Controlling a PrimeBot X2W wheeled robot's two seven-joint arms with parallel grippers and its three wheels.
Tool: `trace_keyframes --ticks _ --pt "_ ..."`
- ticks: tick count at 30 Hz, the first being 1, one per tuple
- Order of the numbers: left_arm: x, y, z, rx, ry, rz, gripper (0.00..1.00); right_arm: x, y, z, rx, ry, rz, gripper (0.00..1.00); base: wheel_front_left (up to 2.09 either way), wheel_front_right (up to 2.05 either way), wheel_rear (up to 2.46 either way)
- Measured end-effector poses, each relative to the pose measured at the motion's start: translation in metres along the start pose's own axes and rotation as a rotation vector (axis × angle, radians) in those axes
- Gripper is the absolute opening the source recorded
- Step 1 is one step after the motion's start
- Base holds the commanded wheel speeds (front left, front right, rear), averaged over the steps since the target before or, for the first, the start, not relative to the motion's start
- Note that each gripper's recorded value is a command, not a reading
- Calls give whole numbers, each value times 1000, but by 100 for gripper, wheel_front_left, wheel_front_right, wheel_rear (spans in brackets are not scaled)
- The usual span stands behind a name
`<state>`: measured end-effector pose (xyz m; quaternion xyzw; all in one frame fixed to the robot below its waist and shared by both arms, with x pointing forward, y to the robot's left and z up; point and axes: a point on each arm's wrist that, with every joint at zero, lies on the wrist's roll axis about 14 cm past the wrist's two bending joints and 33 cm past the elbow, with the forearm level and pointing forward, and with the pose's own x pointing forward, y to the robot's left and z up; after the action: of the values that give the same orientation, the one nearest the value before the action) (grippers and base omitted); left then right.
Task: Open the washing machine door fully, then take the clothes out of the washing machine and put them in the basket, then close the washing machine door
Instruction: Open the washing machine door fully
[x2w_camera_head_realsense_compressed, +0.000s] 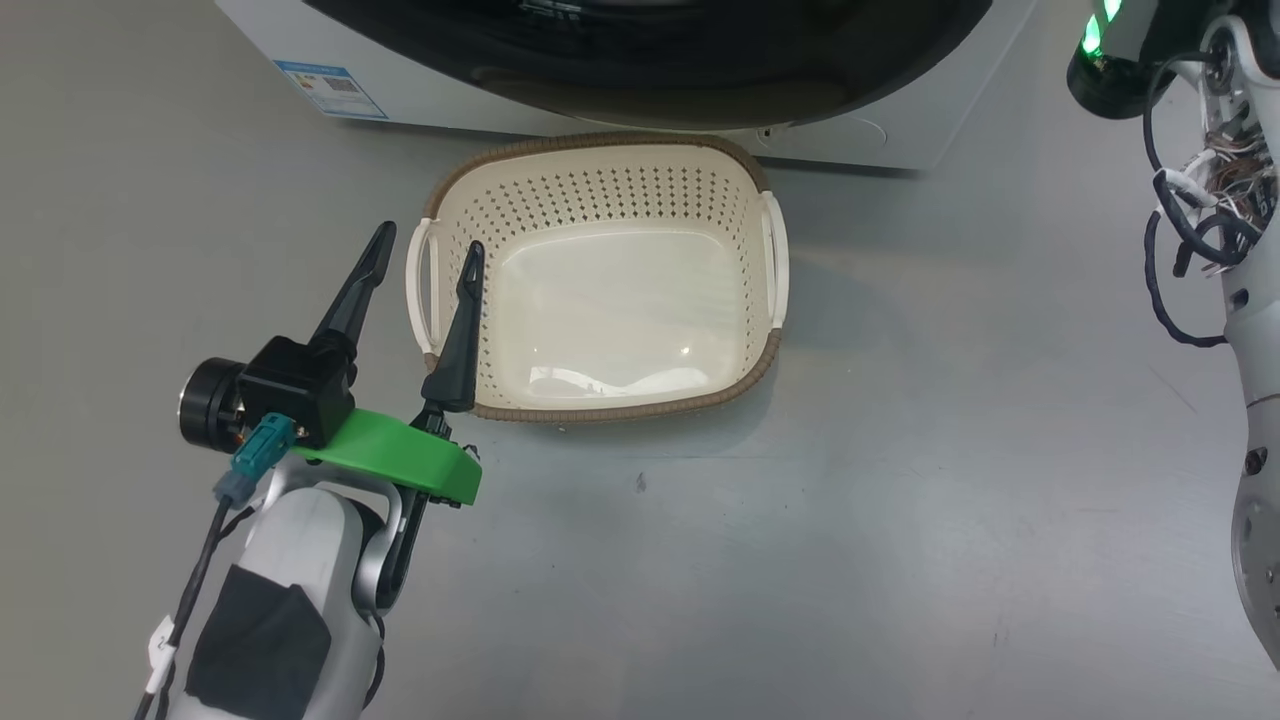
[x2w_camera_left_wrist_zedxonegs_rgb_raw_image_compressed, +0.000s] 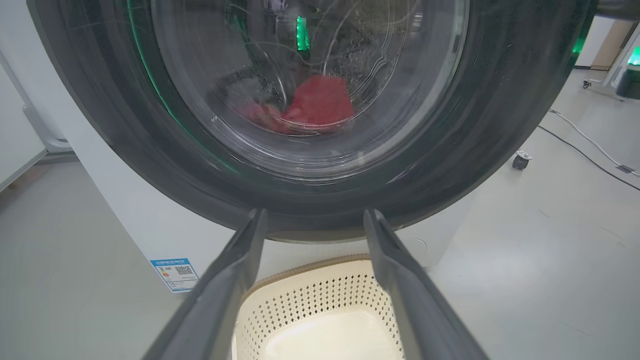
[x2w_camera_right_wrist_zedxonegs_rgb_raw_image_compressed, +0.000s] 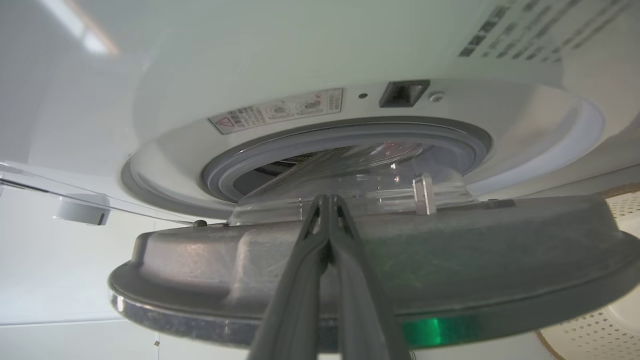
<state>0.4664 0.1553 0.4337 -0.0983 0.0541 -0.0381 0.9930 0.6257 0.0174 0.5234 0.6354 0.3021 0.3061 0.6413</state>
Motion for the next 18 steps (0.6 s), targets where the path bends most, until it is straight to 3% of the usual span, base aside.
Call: trace_keyframes --ticks 18 --pt "-12 -14 6 8 -5 -34 100 -22 -5 -51 58 131 -10 0 0 0 0"
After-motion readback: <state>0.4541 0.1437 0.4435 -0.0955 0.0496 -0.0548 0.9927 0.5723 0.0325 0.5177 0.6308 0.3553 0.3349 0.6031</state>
